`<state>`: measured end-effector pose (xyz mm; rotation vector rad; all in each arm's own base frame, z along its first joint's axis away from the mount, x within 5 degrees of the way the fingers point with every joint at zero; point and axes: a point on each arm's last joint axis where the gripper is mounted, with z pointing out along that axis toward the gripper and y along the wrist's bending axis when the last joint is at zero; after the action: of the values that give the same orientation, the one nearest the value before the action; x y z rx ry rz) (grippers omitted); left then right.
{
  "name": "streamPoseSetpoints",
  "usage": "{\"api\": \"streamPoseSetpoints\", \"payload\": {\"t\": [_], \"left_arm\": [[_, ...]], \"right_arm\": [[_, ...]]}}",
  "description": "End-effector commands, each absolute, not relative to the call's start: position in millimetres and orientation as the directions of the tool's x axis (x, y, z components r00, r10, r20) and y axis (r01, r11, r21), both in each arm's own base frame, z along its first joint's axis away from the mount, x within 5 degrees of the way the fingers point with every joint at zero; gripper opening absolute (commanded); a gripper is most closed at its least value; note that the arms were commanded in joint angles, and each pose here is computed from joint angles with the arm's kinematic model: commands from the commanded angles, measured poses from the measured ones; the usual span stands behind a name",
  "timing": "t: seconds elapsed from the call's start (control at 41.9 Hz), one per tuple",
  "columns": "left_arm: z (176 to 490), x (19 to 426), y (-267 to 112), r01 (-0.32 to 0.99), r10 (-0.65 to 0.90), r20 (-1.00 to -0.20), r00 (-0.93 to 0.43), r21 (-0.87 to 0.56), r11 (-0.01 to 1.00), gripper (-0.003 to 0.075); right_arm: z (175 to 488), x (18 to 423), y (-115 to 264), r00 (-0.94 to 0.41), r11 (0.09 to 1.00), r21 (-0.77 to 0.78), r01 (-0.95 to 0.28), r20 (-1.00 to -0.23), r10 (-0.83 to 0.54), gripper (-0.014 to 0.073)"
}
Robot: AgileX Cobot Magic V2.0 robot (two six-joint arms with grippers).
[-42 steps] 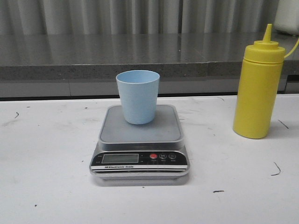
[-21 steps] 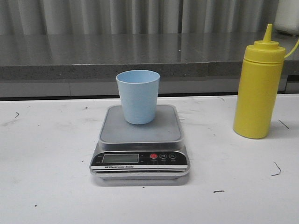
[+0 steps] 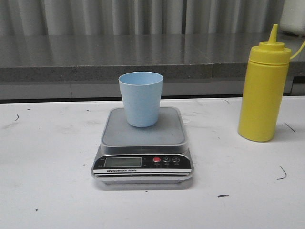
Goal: Pour seasoning into cup on scale with both arms
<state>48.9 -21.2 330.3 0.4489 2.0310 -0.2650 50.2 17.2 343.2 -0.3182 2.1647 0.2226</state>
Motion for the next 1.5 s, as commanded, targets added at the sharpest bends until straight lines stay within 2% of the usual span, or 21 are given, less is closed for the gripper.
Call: {"api": "streamPoseSetpoints", "payload": {"t": [0.0,0.263,0.406,0.573,0.788,0.883,1.026,1.098,1.48], "left_arm": [[343.2,50.4,-23.2,0.430,0.163,-0.916,-0.366,-0.011,0.903,-0.0020],[343.0,50.8,-23.4,0.431,0.162,-0.918,-0.363,-0.011,0.903,-0.0020],[331.8,47.3,-20.2,0.403,0.127,-0.933,-0.336,-0.020,0.915,-0.0020],[295.9,50.3,-14.0,0.287,0.081,-0.953,-0.292,-0.007,0.958,-0.0020],[254.0,49.9,-8.9,0.171,-0.045,-0.995,-0.086,-0.060,0.983,-0.0020],[232.2,51.4,-6.5,0.125,-0.060,-0.998,-0.004,-0.060,0.990,-0.0020],[205.8,55.2,-4.9,0.100,-0.144,-0.987,0.072,-0.137,0.986,-0.0020],[203.3,55.5,-5.1,0.096,-0.154,-0.987,0.039,-0.149,0.984,-0.0020],[204.6,55.5,-4.8,0.095,-0.127,-0.990,0.069,-0.120,0.988,-0.0020]], "right_arm": [[356.8,53.0,16.6,-0.479,0.951,0.016,-0.307,-0.866,-0.140,-0.0117],[356.8,53.0,16.6,-0.479,0.951,0.016,-0.307,-0.866,-0.140,-0.0117],[356.8,52.9,16.6,-0.480,0.951,0.016,-0.307,-0.866,-0.140,-0.0117],[356.8,52.9,16.6,-0.480,0.951,0.016,-0.307,-0.866,-0.140,-0.0117],[356.8,52.9,16.6,-0.480,0.951,0.016,-0.307,-0.866,-0.140,-0.0117],[356.8,52.9,16.6,-0.480,0.951,0.016,-0.307,-0.866,-0.140,-0.0117],[356.8,52.9,16.6,-0.480,0.951,0.016,-0.307,-0.866,-0.140,-0.0117],[356.5,52.8,16.5,-0.482,0.951,0.016,-0.307,-0.865,-0.141,-0.0117],[356.4,52.7,16.5,-0.484,0.952,0.016,-0.307,-0.863,-0.142,-0.0117]]}}
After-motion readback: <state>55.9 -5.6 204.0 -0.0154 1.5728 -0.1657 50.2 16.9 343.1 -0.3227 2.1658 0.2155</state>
